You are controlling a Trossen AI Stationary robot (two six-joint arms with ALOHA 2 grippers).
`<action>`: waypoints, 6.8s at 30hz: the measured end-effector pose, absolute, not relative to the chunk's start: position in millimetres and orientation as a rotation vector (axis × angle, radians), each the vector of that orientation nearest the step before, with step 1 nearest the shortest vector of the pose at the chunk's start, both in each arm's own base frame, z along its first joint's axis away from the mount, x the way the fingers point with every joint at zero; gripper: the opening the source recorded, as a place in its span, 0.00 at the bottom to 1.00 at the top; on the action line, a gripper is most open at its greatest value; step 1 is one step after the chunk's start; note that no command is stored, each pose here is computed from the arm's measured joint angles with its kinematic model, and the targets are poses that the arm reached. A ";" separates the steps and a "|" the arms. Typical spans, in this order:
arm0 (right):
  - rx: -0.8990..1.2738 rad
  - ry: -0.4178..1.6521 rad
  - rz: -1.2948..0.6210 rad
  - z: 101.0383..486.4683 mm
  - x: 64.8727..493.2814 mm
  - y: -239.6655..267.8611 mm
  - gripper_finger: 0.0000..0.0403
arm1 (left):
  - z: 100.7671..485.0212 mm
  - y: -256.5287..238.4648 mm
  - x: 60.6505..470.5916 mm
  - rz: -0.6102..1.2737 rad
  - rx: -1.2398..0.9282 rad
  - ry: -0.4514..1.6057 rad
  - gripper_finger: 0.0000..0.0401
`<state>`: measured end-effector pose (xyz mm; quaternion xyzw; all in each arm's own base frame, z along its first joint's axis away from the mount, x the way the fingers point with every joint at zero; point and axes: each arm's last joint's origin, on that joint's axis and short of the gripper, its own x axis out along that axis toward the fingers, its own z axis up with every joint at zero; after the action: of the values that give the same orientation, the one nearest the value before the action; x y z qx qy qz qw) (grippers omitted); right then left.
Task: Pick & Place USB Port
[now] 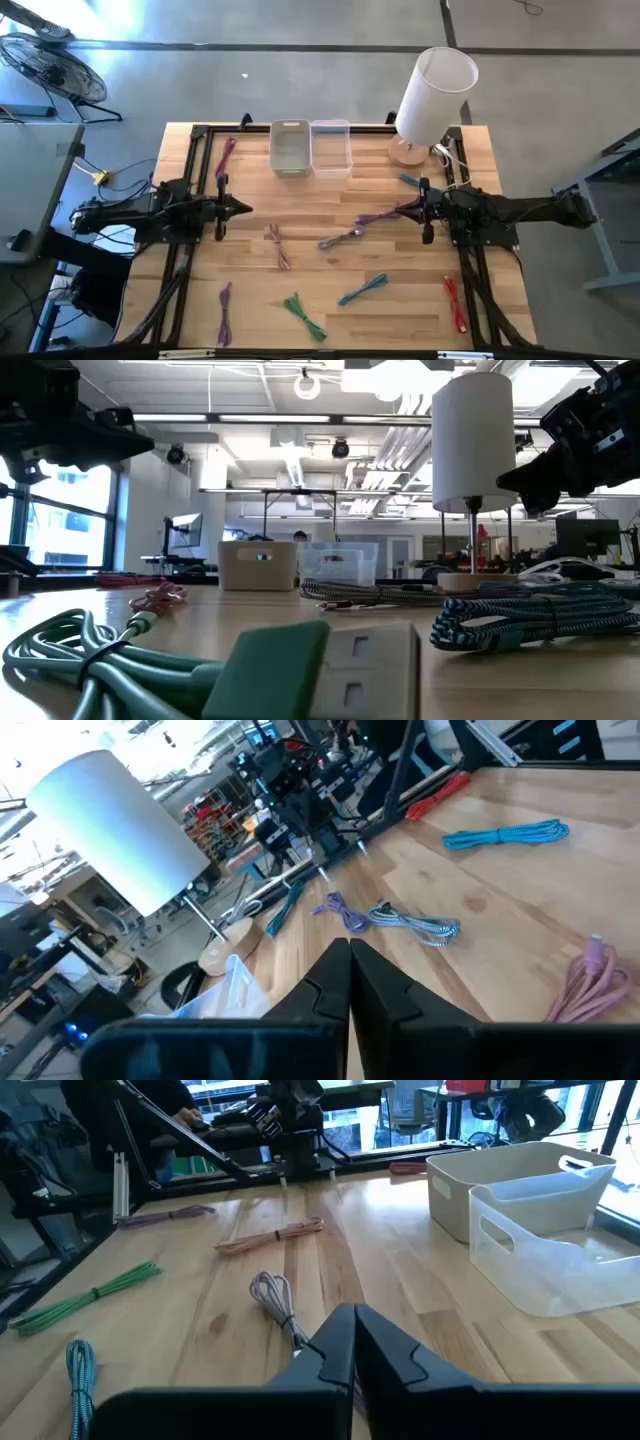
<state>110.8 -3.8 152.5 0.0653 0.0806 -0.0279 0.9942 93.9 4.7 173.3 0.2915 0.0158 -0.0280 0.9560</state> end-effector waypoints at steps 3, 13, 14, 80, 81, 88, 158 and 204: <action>0.131 0.153 -0.055 153.3 111.0 -3.8 0.01 | 173.1 5.6 93.9 -0.028 0.592 0.043 0.00; 0.217 0.136 -0.066 154.7 111.1 -3.9 0.01 | 175.2 6.5 94.4 0.012 0.596 0.018 0.00; 0.253 0.133 -0.072 154.8 111.2 -4.0 0.01 | 175.3 6.5 94.4 0.012 0.596 0.017 0.00; -0.099 1.227 -0.197 395.6 278.4 33.7 0.24 | 316.9 0.0 49.8 -0.131 0.588 0.188 0.00; -0.110 1.250 -0.205 389.3 281.8 33.9 0.26 | 317.0 -0.4 49.7 -0.143 0.586 0.184 0.00; -0.201 1.383 -0.190 339.9 294.4 33.4 0.39 | 315.0 -0.6 49.3 -0.152 0.558 0.203 0.00; -0.040 1.396 -0.115 119.6 253.0 -30.7 0.04 | 310.7 2.7 48.4 -0.030 0.416 0.285 0.00; -0.423 0.445 -0.148 416.6 300.1 33.9 0.04 | 353.1 5.5 105.0 -0.026 0.202 -0.280 0.16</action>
<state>300.1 33.9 416.6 -0.2078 0.2189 -0.0730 0.9506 105.0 5.5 353.1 0.1007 -0.1394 -0.0130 0.9850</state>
